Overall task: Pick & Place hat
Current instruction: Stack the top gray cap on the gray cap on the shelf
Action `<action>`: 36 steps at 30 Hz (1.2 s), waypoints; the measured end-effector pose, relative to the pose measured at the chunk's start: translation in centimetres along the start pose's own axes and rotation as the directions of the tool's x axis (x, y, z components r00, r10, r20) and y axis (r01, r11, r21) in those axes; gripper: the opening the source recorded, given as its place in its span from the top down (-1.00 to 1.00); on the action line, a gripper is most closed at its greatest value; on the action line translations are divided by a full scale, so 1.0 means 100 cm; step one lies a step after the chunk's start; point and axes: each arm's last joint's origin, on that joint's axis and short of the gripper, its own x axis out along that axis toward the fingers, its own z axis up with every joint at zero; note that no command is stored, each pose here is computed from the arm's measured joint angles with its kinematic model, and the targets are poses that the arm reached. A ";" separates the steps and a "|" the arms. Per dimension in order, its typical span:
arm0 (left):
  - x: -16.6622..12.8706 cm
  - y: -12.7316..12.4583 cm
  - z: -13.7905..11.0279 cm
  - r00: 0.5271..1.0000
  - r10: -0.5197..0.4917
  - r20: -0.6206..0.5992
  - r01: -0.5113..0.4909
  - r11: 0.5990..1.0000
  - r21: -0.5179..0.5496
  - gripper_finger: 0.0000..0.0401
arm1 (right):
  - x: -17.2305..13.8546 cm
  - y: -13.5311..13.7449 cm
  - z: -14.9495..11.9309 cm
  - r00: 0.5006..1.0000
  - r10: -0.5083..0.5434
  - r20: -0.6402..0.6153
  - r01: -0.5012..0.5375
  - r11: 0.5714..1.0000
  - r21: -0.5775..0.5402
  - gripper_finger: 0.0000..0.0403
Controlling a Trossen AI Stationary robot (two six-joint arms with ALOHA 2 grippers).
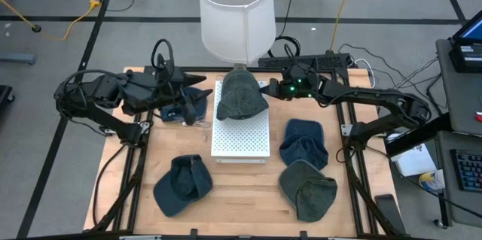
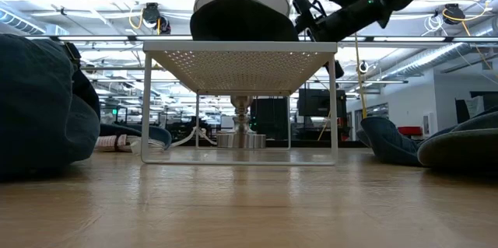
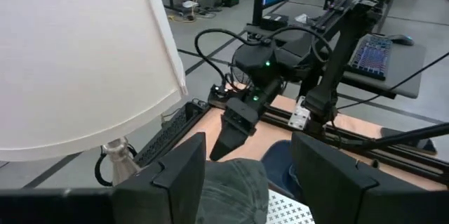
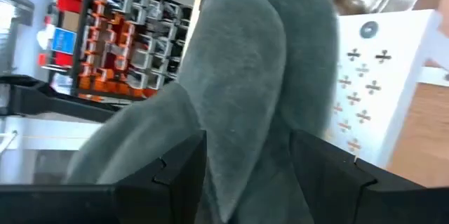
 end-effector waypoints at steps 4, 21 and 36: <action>0.000 0.000 0.000 1.000 -0.014 -0.003 0.014 1.000 -0.003 -0.07 | 0.000 -0.001 0.001 1.000 -0.001 -0.002 0.001 1.000 0.014 0.03; 0.000 0.000 0.000 1.000 -0.014 -0.004 0.014 1.000 -0.002 -0.07 | 0.012 0.001 0.001 0.989 0.118 -0.085 -0.116 0.993 0.023 0.03; 0.000 0.000 -0.001 1.000 -0.012 -0.009 0.012 1.000 0.004 -0.07 | 0.001 0.009 0.008 0.979 0.188 -0.084 -0.185 0.982 0.037 0.03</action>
